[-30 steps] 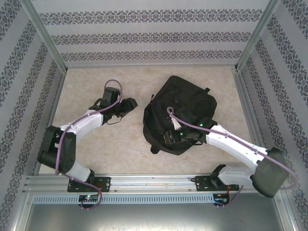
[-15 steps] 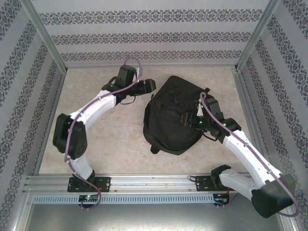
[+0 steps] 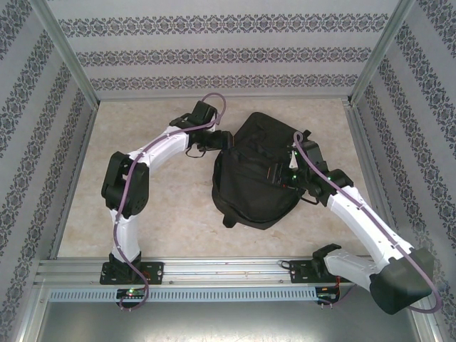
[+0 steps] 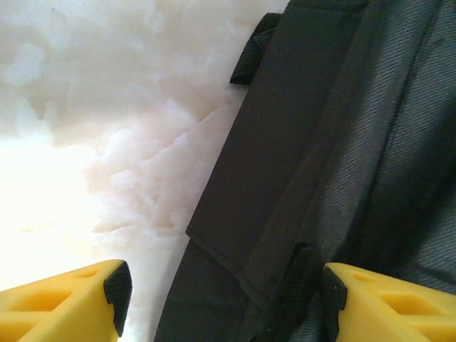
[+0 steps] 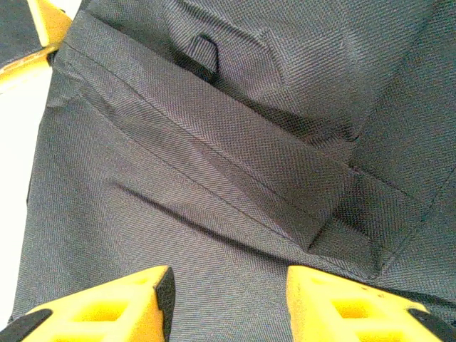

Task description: Pack the student bag

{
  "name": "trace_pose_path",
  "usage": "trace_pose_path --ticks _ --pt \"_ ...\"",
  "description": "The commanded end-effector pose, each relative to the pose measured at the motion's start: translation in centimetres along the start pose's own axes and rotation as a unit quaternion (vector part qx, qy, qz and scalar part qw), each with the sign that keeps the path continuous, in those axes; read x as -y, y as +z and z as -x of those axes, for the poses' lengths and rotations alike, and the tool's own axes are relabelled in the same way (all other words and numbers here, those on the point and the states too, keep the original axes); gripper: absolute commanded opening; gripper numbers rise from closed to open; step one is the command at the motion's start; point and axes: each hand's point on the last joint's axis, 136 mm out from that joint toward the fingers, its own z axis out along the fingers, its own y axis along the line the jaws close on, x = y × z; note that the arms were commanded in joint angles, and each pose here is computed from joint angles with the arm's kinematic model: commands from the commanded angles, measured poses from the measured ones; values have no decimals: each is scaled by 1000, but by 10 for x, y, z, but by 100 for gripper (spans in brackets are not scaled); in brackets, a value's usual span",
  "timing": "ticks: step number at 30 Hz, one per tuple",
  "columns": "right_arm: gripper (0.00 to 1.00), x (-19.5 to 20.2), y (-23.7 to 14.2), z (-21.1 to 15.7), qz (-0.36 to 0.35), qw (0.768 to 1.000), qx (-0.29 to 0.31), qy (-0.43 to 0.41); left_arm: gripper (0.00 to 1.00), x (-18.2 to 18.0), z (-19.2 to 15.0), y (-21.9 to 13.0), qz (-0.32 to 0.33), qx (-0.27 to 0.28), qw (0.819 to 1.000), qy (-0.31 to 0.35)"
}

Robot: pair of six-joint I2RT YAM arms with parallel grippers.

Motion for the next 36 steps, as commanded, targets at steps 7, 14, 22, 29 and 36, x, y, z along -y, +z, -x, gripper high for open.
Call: trace_pose_path --ticks 7,14,22,29,36 --pt "32 -16 2 -2 26 1000 -5 -10 47 0 7 8 14 3 1000 13" --pt "30 -37 -4 9 36 999 3 -17 33 4 13 10 1 6 1000 7" --pt "28 -81 -1 42 62 998 11 -9 20 -5 19 12 -8 9 1000 -15" --pt "25 -106 21 67 65 998 12 -6 7 -2 25 6 -40 25 998 -34" --pt "27 -98 50 89 -30 997 12 63 0 -1 29 -7 -68 50 994 -62"
